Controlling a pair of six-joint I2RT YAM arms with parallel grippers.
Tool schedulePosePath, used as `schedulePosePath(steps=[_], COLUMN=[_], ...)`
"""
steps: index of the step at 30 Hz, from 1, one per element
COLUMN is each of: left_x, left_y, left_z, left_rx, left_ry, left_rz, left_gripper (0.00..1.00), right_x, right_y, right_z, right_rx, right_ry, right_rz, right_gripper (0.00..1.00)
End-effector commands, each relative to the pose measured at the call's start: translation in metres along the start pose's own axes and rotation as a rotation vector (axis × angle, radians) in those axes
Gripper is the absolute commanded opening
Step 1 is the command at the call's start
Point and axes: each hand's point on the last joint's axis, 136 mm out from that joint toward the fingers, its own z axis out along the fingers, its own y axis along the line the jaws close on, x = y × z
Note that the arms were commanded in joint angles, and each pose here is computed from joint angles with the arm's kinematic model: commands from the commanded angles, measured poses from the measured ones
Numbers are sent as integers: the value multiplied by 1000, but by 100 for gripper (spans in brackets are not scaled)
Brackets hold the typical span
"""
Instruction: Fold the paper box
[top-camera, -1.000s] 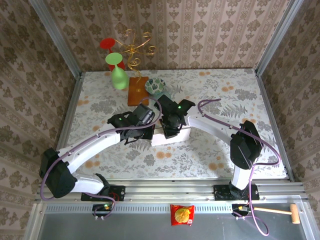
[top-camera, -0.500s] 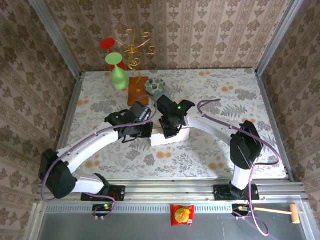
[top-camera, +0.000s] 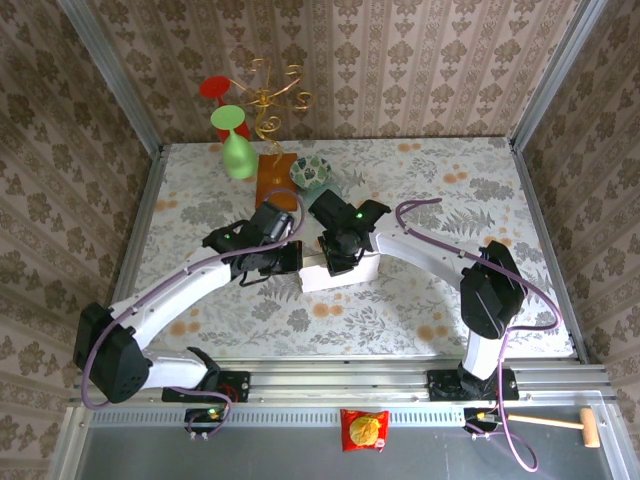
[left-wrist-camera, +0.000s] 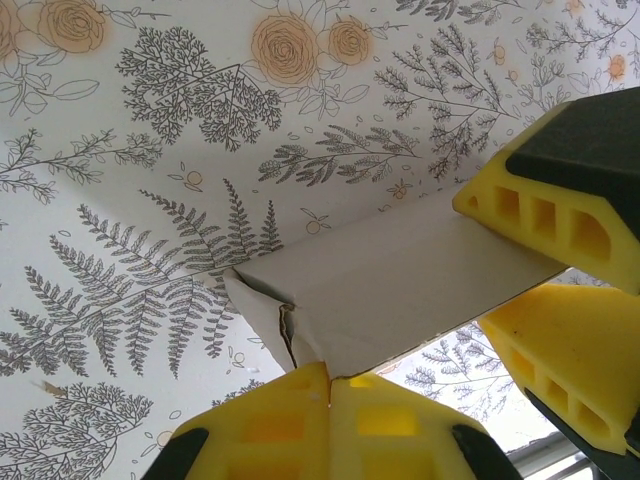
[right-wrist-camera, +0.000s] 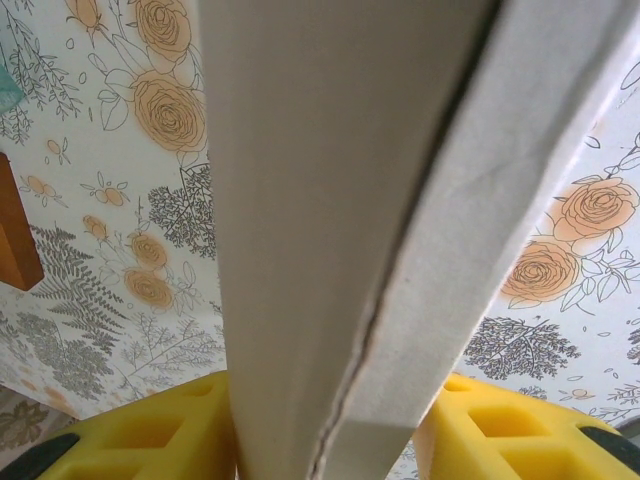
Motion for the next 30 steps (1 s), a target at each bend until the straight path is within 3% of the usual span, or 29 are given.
schedulePosePath(steps=[1,23,30], left_x=[6,20,13], left_y=[12,34,28], left_z=[0,7,0], left_rx=[-20,-123,-121], left_ry=[14,87,62], left_rz=[-39,61,80], left_gripper=[0,0,0], right_x=[-14,-11,-11], right_y=[-19,-17,-17], right_z=[6,8,8], right_rx=[59,53,57], right_ry=[-50,-41,-41], right_rz=[227,224,220], right_gripper=[47,46,47])
